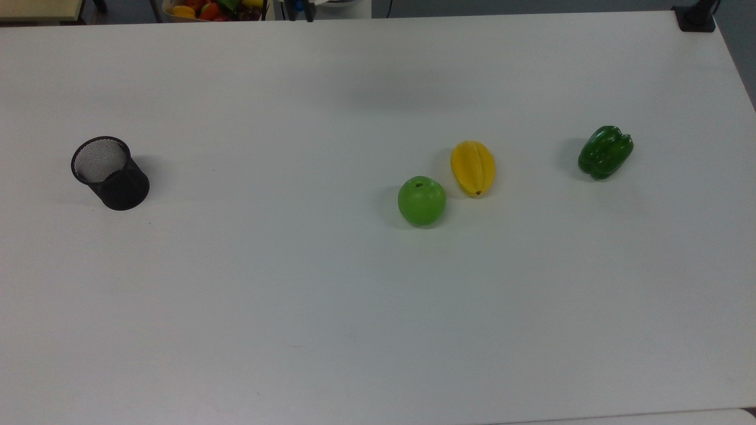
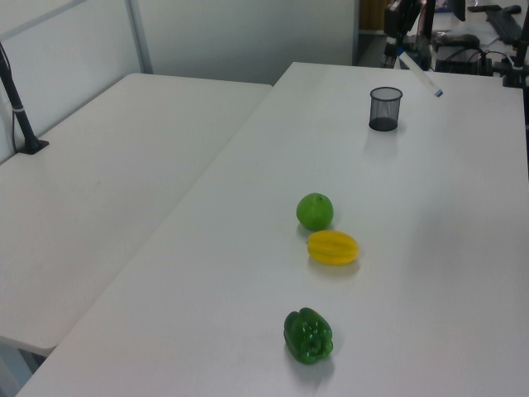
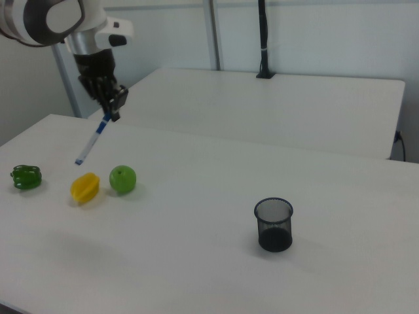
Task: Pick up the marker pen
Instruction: 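Carry the held marker toward the green apple and starfruit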
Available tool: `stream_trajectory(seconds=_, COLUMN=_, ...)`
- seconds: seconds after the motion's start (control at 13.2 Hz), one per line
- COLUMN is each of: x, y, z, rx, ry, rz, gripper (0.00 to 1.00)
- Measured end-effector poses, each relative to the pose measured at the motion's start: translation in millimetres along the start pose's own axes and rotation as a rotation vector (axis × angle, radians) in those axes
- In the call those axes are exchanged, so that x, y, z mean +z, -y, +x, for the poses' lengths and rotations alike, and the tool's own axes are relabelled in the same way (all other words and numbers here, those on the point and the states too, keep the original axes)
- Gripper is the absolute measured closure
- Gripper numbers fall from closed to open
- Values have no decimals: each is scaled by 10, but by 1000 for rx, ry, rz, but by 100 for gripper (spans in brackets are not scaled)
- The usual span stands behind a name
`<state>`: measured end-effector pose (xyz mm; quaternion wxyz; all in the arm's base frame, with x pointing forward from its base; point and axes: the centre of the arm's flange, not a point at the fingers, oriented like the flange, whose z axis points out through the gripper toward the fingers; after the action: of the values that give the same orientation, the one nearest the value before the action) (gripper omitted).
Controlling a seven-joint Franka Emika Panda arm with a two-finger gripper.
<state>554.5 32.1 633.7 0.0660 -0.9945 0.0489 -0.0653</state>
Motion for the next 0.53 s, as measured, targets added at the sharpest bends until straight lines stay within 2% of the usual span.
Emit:
stream_trajectory(seconds=0.23, x=498, y=325, z=-160, rx=-148, ry=138, rz=23, gripper=81)
stream_trajectory(seconds=0.53, x=1504, y=793, z=-188, rx=-247, ry=301, rz=10, gripper=81)
